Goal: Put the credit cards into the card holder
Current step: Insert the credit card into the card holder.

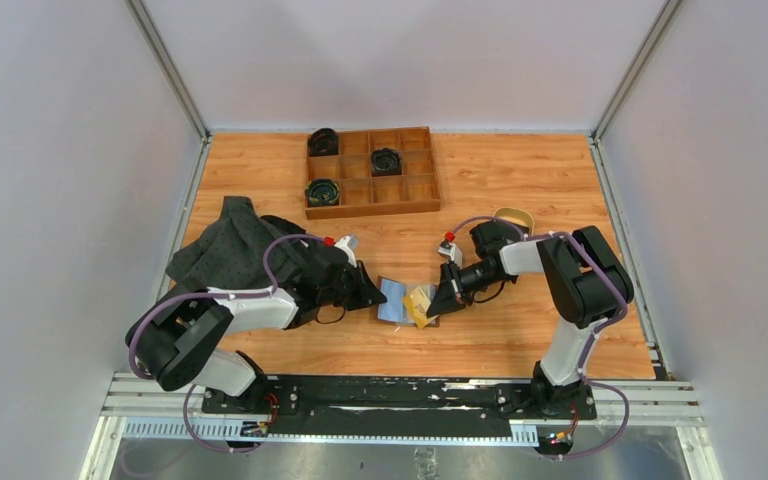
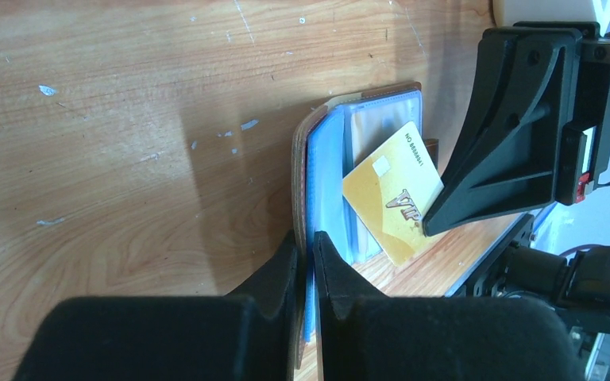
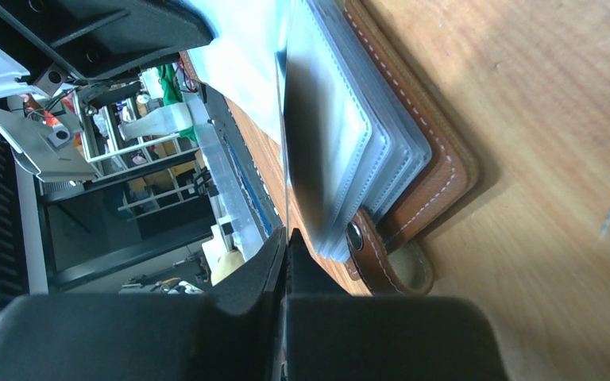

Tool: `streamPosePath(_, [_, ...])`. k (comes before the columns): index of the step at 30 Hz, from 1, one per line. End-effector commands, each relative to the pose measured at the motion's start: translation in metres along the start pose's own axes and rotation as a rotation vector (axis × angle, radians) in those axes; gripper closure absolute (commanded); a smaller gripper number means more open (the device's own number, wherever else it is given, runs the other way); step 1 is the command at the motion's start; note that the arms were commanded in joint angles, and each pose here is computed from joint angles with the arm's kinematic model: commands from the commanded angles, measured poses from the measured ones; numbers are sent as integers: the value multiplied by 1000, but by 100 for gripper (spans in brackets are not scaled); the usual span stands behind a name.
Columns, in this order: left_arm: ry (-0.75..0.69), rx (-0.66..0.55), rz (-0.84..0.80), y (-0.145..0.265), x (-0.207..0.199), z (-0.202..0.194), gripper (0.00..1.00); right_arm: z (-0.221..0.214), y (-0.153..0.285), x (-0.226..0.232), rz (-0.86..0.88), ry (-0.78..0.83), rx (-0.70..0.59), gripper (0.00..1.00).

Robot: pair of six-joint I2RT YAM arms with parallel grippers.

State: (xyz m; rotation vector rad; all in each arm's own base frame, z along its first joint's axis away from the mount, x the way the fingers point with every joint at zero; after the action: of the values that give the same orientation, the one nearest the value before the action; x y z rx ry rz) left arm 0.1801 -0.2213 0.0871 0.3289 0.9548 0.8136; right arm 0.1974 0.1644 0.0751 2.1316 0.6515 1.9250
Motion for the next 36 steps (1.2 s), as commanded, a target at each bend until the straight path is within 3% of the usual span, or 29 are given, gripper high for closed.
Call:
streamPosePath(1, [-17,2,-11,-3,-4,2,95,3,-2,0,14,-29,20,100])
streamPosePath(36, [-13,3,4,-5,-2,-1,94,12,-10,-3,-39,-47,-14,100])
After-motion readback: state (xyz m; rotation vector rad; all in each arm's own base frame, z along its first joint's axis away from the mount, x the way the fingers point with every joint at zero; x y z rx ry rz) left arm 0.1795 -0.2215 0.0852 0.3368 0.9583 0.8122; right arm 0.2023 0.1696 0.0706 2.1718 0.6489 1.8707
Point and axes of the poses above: each gripper's point midway between its finger pads, its own y axis back along the fingers, its own x axis along the line the jaws close on, z = x × y, the point moved 8 cm from there along y, back along the fingers, and after that the axes turned 12 degrees about -y, right-handed, at the moved point
